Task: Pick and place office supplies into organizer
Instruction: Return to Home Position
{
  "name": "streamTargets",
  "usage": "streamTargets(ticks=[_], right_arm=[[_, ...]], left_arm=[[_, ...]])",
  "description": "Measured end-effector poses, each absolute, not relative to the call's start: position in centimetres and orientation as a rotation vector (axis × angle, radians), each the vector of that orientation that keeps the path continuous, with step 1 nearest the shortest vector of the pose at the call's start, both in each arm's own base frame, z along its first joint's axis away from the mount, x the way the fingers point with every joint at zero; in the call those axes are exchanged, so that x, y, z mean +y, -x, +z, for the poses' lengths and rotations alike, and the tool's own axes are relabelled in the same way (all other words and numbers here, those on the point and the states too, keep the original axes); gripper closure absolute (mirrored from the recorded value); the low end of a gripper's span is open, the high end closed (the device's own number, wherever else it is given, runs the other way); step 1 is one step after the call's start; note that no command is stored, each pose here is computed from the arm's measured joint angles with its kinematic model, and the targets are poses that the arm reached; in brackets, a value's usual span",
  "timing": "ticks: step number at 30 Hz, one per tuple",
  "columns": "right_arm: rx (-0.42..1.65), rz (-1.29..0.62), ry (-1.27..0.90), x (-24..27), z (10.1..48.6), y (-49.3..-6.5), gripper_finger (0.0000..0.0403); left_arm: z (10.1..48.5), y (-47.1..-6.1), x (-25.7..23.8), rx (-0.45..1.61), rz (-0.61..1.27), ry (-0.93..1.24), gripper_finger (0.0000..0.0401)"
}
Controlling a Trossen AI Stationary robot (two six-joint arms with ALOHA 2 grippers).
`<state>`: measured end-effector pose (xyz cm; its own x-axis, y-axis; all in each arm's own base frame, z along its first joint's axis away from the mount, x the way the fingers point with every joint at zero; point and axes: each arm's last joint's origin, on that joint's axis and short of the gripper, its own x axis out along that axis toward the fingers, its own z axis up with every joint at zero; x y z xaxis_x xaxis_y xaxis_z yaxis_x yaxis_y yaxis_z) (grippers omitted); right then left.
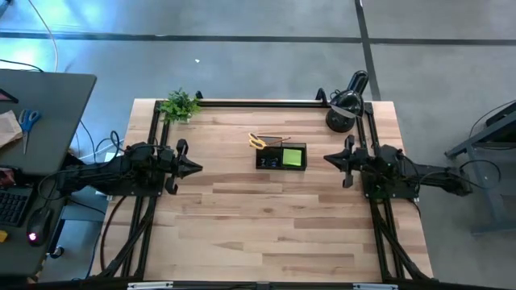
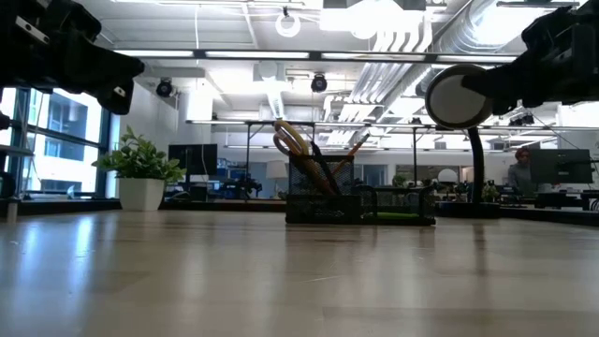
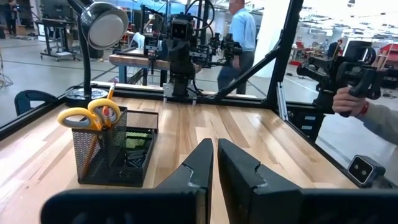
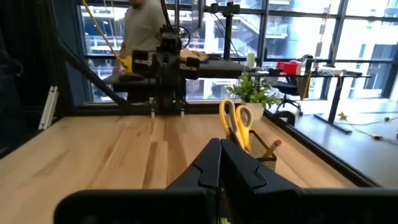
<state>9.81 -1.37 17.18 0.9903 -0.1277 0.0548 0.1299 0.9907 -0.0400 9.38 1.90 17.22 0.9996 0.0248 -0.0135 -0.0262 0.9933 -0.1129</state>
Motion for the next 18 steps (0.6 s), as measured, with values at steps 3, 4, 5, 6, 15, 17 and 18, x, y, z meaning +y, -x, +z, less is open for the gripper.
streamTargets(ticks=[3, 4, 5, 6, 15, 17, 18], right_arm=[[-0.015, -0.126, -0.003, -1.36, 16.79, -9.82, 0.0402], [-0.003, -0.126, -0.024, -1.36, 16.67, -9.82, 0.0402], [0.006, -0.126, -0.046, -1.36, 16.57, -9.82, 0.0402], [0.007, -0.127, -0.073, -1.36, 16.55, -9.82, 0.0403], [0.003, -0.134, -0.179, -1.38, 16.54, -9.81, 0.0402], [0.003, -0.135, -0.179, -1.38, 16.53, -9.81, 0.0402], [0.003, -0.135, -0.179, -1.38, 16.53, -9.81, 0.0402]], left_arm=[[17.22, -9.38, 1.9, 0.012, 0.026, 0.113, 0.0387], [17.22, -9.38, 1.9, 0.012, 0.026, 0.113, 0.0387], [17.22, -9.38, 1.9, 0.012, 0.026, 0.113, 0.0387], [17.22, -9.38, 1.9, 0.012, 0.026, 0.113, 0.0387], [17.22, -9.38, 1.9, 0.012, 0.026, 0.113, 0.0387], [17.22, -9.38, 1.9, 0.012, 0.026, 0.113, 0.0387], [17.22, -9.38, 1.9, 0.012, 0.026, 0.113, 0.0386]])
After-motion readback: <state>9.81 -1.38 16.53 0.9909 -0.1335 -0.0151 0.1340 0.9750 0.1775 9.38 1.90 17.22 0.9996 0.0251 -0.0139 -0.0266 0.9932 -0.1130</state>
